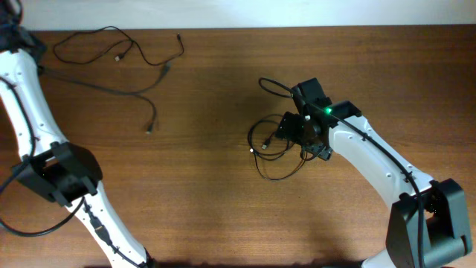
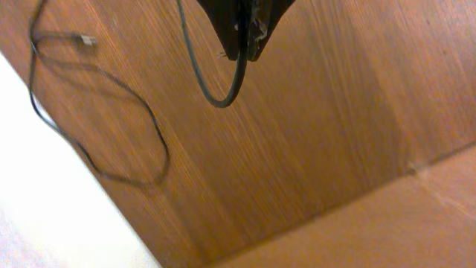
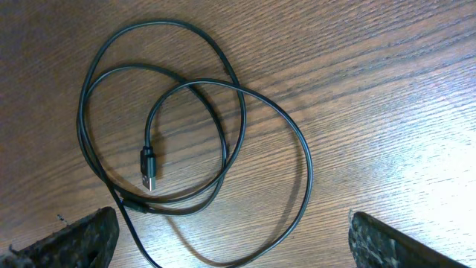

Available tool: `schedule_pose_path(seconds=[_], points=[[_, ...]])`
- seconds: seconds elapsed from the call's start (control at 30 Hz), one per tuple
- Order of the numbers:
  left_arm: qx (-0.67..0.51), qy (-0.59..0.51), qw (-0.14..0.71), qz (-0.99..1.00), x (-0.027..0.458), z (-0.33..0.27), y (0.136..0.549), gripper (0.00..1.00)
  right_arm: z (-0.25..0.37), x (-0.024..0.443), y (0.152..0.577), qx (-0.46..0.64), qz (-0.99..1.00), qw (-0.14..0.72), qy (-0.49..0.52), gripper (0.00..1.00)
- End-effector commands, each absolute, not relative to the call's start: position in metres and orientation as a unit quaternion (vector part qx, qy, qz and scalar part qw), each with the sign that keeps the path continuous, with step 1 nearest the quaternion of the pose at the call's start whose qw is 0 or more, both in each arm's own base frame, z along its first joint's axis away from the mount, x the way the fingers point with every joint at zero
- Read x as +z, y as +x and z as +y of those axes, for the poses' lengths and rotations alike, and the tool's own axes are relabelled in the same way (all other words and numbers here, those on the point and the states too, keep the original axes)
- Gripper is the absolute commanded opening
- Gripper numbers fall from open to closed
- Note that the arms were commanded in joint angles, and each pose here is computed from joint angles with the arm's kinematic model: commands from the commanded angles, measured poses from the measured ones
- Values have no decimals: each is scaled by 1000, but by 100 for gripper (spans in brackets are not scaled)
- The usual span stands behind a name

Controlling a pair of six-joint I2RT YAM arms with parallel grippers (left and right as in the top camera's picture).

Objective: Untangle cables

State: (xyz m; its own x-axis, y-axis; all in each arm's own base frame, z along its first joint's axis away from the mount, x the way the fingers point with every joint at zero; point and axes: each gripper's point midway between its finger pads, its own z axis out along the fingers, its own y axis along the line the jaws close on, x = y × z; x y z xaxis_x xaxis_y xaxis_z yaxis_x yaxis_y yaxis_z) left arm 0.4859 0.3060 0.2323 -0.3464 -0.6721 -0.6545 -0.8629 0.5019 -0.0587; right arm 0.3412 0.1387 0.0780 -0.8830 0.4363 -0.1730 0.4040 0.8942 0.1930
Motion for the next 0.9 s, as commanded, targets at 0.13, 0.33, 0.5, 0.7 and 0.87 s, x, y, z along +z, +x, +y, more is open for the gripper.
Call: schedule_pose_path(seconds=[0.13, 0.33, 0.5, 0.7, 0.87], points=[[197, -519, 286, 781, 193, 373, 458, 82, 136, 74, 341, 67, 969, 108, 214, 98], [213, -496, 252, 803, 170, 389, 447, 99, 137, 75, 343, 70, 968, 112, 214, 99], [118, -471, 255, 836, 159, 353, 473, 99, 137, 74, 342, 69, 968, 111, 214, 98], [-27, -408, 241, 880, 147, 266, 515, 95, 137, 74, 342, 69, 968, 110, 214, 98], [-41, -358, 209, 909, 127, 199, 537, 99, 136, 73, 340, 66, 969, 107, 214, 98]])
